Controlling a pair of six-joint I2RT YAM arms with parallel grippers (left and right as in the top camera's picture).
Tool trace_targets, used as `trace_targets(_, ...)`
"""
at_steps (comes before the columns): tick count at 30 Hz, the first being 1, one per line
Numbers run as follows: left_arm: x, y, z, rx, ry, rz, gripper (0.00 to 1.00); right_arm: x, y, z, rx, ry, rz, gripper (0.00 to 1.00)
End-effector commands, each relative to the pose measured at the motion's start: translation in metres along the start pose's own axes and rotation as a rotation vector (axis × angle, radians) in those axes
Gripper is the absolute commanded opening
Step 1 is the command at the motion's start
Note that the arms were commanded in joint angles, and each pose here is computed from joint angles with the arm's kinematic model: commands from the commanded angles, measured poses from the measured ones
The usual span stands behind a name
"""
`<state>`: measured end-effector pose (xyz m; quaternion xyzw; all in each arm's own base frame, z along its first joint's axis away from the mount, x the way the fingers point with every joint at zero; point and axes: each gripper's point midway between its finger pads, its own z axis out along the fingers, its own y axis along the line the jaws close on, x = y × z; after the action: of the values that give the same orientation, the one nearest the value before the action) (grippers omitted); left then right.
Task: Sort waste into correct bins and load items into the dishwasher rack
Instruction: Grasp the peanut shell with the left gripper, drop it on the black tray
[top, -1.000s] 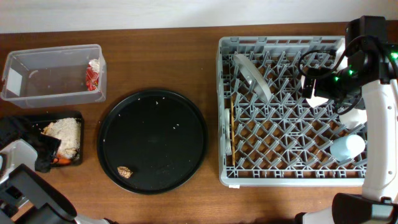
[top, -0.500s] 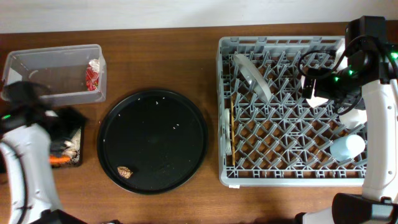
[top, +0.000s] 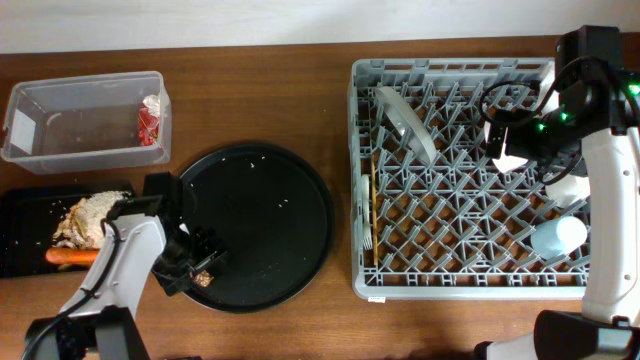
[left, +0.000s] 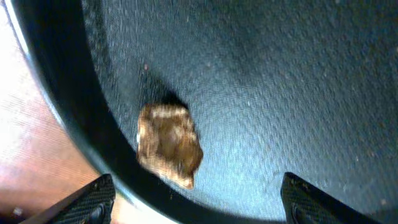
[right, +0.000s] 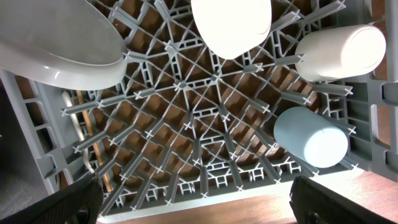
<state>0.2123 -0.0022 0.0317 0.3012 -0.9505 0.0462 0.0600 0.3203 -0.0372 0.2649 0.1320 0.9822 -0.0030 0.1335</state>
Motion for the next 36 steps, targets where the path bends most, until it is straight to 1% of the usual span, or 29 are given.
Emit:
trace_targets(1,0.003,0.003,0.011,-0.006,0.002,-0.04,0.84,0.001,-0.001,0.002,-0.002,0.007,0.001,0.99)
trace_targets(4,0.002,0.003,0.018,0.002,-0.012,-0.053,0.83,0.001,-0.001,0.002,-0.002,0.007,0.001,0.99)
trace_targets(9,-0.004,0.006,0.021,-0.01,-0.041,-0.052,0.69,0.002,-0.001,0.001,-0.002,0.01,0.001,0.99)
trace_targets(11,-0.007,0.008,0.023,-0.03,-0.054,-0.052,0.61,0.002,-0.001,0.001,-0.002,0.01,0.001,0.99)
trace_targets(12,-0.007,0.008,0.024,-0.032,-0.051,-0.052,0.54,0.002,-0.001,0.001,-0.002,0.01,0.001,0.99)
trace_targets(14,-0.007,0.009,0.026,-0.034,-0.047,-0.053,0.45,0.002,-0.001,0.001,-0.002,0.01,0.001,0.99)
trace_targets(18,-0.009,0.008,0.027,-0.032,-0.05,-0.052,0.37,0.002,-0.001,0.001,-0.002,0.01,0.001,0.99)
trace_targets(20,-0.01,0.007,0.027,-0.029,-0.051,-0.052,0.31,0.002,-0.001,0.001,-0.002,0.01,0.001,0.99)
trace_targets(21,-0.011,0.006,0.027,-0.023,-0.057,-0.051,0.25,0.002,-0.001,0.001,-0.002,0.01,0.001,0.99)
trace_targets(24,-0.017,0.002,0.027,-0.007,-0.081,-0.048,0.21,0.002,-0.001,0.001,-0.002,0.01,0.001,0.99)
trace_targets(28,-0.02,0.0,0.026,0.004,-0.094,-0.046,0.07,0.003,-0.001,0.001,-0.001,0.014,0.001,0.99)
trace_targets(30,-0.025,-0.003,0.023,0.013,-0.107,-0.046,0.03,0.003,-0.001,0.001,-0.001,0.015,0.001,0.99)
trace_targets(32,-0.039,-0.014,0.007,0.055,-0.144,-0.002,0.03,0.003,-0.001,0.001,-0.001,0.015,0.001,0.99)
trace_targets(34,-0.056,-0.017,-0.018,0.074,-0.19,0.012,0.03,0.003,-0.001,0.001,-0.001,0.015,0.001,0.98)
trace_targets(36,-0.086,-0.015,-0.058,0.102,-0.275,0.003,0.04,0.003,-0.001,0.001,0.0,0.015,0.001,0.99)
